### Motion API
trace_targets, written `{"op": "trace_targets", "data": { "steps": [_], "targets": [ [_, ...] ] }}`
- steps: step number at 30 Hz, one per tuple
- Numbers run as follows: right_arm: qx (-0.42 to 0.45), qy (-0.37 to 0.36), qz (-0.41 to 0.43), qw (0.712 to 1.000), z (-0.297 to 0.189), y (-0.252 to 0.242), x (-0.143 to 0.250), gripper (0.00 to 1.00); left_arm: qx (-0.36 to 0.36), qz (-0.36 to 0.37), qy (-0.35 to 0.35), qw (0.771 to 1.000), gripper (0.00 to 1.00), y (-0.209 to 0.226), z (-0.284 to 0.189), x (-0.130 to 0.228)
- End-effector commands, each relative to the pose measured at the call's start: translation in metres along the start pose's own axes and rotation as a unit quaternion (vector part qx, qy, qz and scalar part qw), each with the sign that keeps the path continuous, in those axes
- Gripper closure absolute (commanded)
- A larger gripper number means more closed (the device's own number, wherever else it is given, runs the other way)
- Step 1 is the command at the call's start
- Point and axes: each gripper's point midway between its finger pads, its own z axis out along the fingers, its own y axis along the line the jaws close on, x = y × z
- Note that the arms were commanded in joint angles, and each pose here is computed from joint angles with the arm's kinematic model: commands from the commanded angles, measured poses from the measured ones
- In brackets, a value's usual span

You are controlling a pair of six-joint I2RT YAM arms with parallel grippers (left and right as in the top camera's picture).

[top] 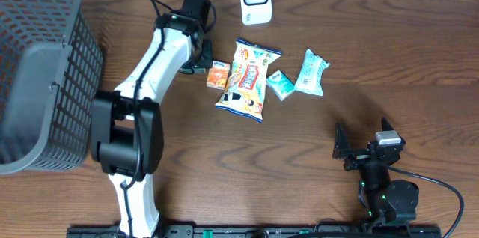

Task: Scan the item barcode
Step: 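Carry the Zam-Buk box with the left gripper and set it on the table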

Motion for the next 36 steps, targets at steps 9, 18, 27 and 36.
{"op": "trace_targets", "data": {
  "steps": [9, 18, 27, 36],
  "targets": [
    [0.001, 0.0, 0.007, 1.0, 0.0, -0.001, 0.0, 0.01, -0.024, 0.009, 0.02, 0.999, 0.39, 0.016, 0.01, 0.007],
    [0.001, 0.0, 0.007, 1.0, 0.0, -0.001, 0.0, 0.01, -0.025, 0.009, 0.025, 0.999, 0.14, 0.017, 0.01, 0.009],
    [0.001, 0.0, 0.007, 1.0, 0.0, -0.001, 0.0, 0.01, -0.01, 0.0, -0.032, 0.999, 0.12, 0.02, -0.05, -0.008],
    [0.001, 0.0, 0.007, 1.0, 0.0, -0.001, 0.0, 0.01, 0.019, -0.048, -0.131, 0.99, 0.02, 0.047, -0.189, 0.01]
  ]
}}
